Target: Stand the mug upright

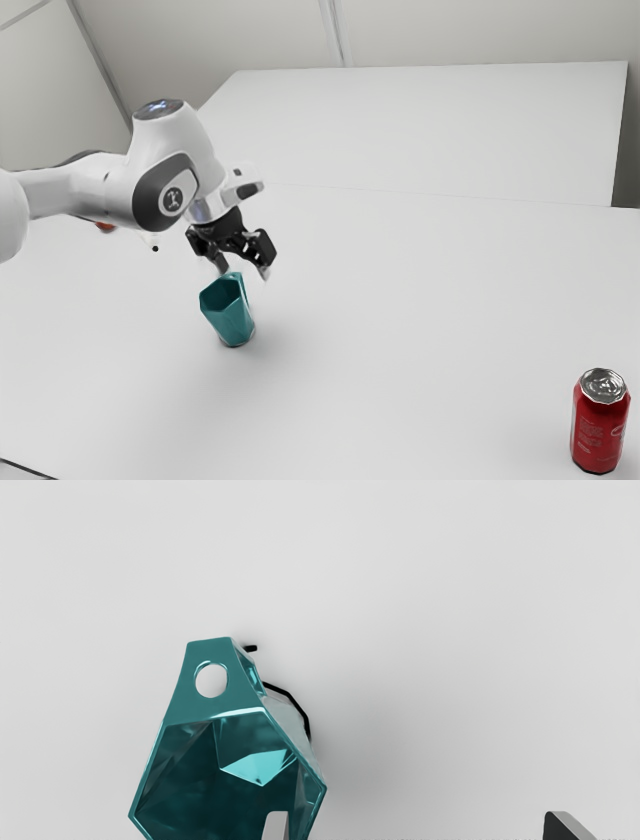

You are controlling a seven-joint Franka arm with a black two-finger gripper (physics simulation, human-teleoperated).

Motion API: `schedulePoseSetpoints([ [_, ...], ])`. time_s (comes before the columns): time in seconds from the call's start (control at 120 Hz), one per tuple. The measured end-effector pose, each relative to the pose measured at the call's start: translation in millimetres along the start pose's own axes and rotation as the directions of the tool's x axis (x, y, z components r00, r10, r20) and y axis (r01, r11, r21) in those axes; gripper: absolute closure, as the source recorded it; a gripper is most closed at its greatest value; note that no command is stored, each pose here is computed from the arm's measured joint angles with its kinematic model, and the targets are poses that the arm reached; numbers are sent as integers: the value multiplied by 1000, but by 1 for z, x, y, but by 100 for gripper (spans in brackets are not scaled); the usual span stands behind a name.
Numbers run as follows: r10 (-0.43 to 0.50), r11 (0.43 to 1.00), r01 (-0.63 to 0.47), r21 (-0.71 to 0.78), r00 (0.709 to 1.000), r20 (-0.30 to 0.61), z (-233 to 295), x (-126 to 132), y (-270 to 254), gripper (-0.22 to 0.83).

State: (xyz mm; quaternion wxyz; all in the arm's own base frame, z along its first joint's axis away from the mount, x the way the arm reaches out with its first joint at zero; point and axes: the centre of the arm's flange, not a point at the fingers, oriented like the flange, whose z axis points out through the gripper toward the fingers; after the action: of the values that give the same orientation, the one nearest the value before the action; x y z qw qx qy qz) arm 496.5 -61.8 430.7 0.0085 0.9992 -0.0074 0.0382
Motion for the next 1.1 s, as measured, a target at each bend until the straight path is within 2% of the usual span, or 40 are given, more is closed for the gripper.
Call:
schedulePoseSetpoints([
  [0.333,9,1000,-9,-6,999,52,-78,33,8,3],
  [0.567,5,1000,-5,-3,994,108,-105,47,4,2],
  [1.1,5,1000,-5,-7,999,53,-163,74,1,2],
])
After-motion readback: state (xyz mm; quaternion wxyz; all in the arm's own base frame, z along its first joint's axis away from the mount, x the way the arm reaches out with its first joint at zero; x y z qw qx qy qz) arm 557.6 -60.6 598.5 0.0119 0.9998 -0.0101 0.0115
